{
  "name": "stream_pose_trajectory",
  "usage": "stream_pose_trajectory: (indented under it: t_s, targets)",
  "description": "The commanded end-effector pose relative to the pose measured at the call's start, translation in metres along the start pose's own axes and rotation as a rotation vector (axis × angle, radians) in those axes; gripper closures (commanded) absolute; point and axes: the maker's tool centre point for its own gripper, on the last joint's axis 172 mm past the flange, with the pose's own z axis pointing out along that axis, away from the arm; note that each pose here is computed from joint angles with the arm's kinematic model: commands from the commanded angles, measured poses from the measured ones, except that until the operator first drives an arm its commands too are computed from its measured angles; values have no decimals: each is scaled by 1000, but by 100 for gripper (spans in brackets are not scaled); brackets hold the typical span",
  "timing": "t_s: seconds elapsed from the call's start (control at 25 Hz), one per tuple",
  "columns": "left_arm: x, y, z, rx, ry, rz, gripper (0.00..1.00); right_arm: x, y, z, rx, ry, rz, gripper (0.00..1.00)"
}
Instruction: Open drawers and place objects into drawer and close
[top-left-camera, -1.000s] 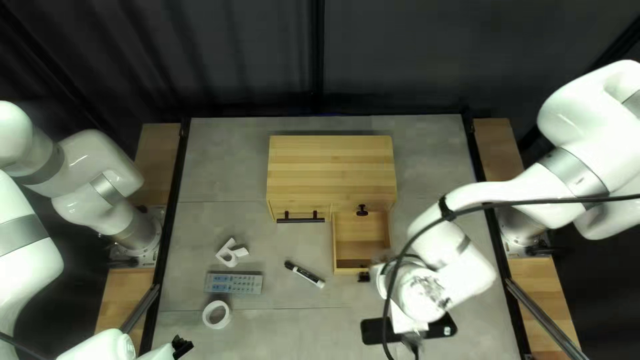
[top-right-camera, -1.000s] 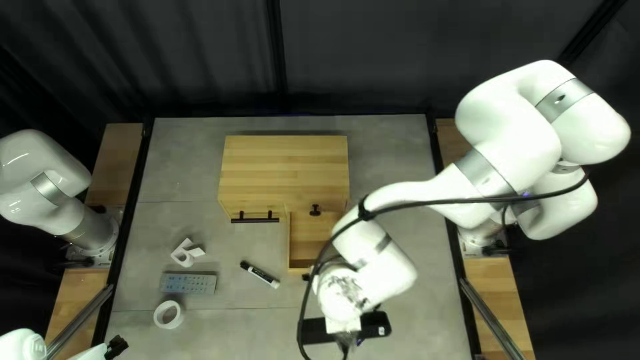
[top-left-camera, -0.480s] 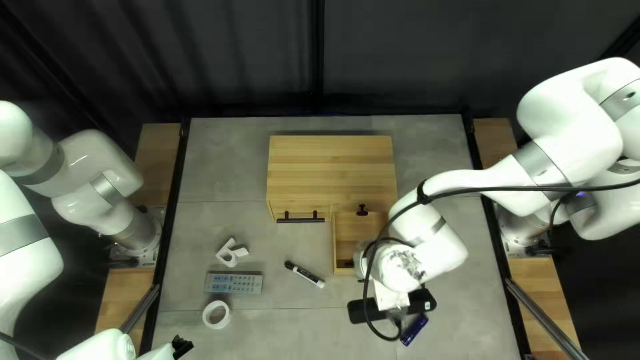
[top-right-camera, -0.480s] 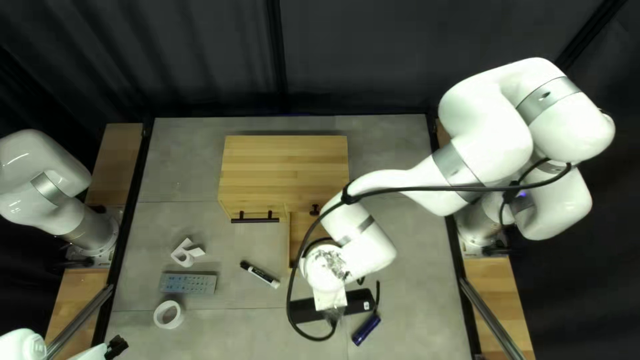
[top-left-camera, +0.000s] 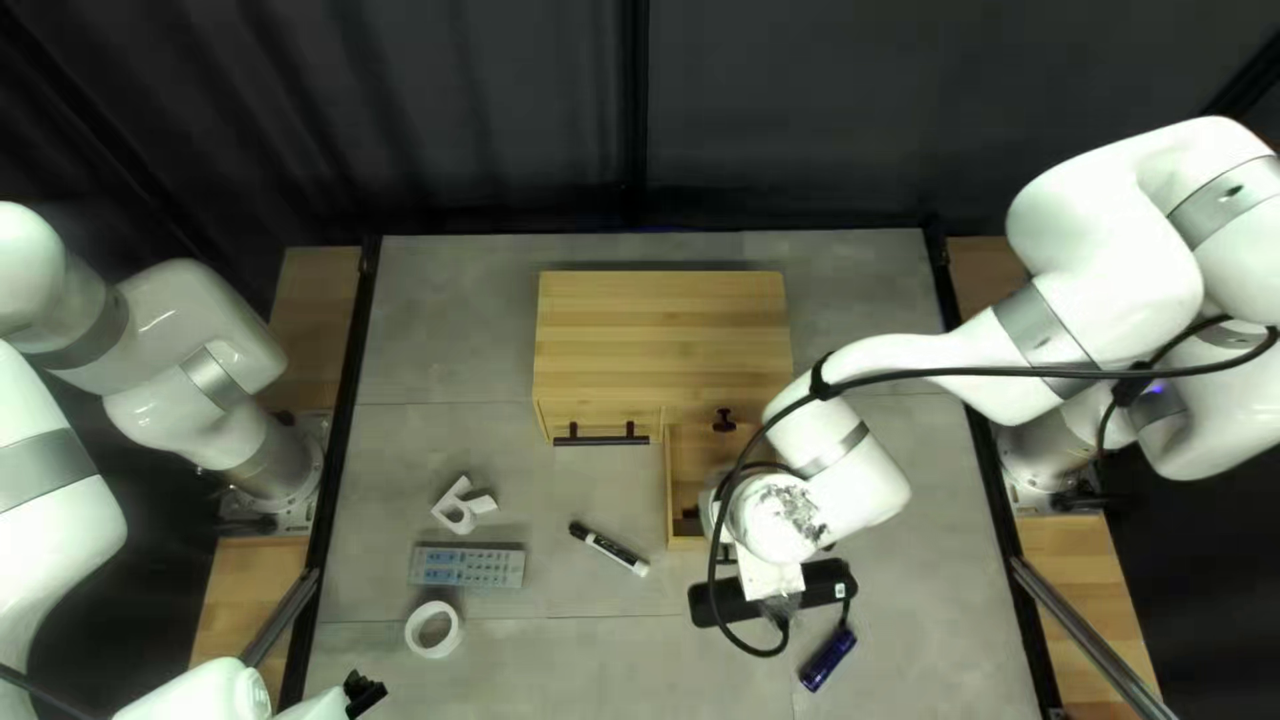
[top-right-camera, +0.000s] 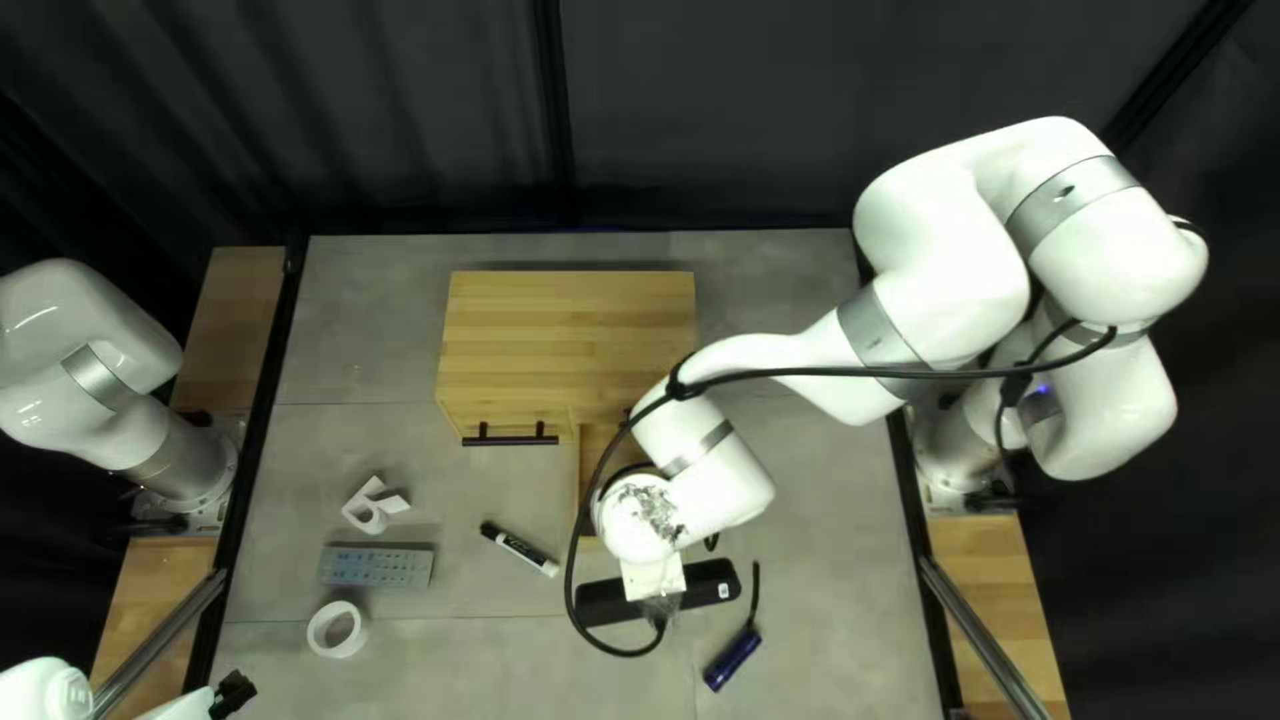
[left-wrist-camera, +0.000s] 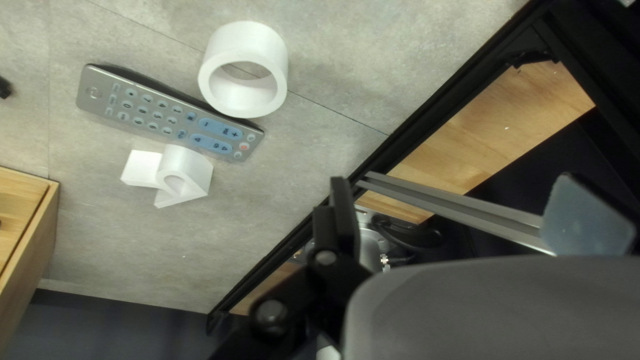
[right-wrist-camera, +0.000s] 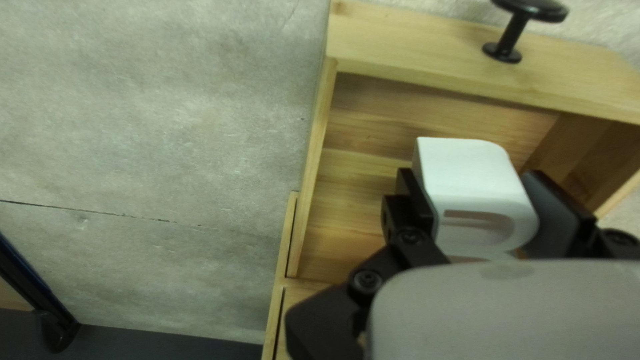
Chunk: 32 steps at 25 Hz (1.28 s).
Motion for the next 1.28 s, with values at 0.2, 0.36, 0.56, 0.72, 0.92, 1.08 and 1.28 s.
stream_pose_trajectory:
  t_s: [0.2, 0.36, 0.56, 0.72, 0.92, 1.08, 1.28]
  targets:
    - [0, 0, 0, 0, 0, 0, 0, -10, 1, 16, 7, 7, 7, 96]
    - [0, 0, 0, 0, 0, 0, 0, -14, 2, 19, 12, 10, 11, 96]
    - [0, 0, 0, 0, 0, 0, 0, -19, 5, 26, 17, 16, 11, 96]
    - [0, 0, 0, 0, 0, 0, 0, -22, 5, 30, 21, 18, 14, 96]
    - [0, 0, 0, 0, 0, 0, 0, -23, 2, 34, 31, 17, 24, 96]
    - [0, 0, 0, 0, 0, 0, 0, -24, 2, 34, 43, 10, 34, 96]
    - [0, 0, 0, 0, 0, 0, 0, -28, 3, 40, 53, 1, 44, 96]
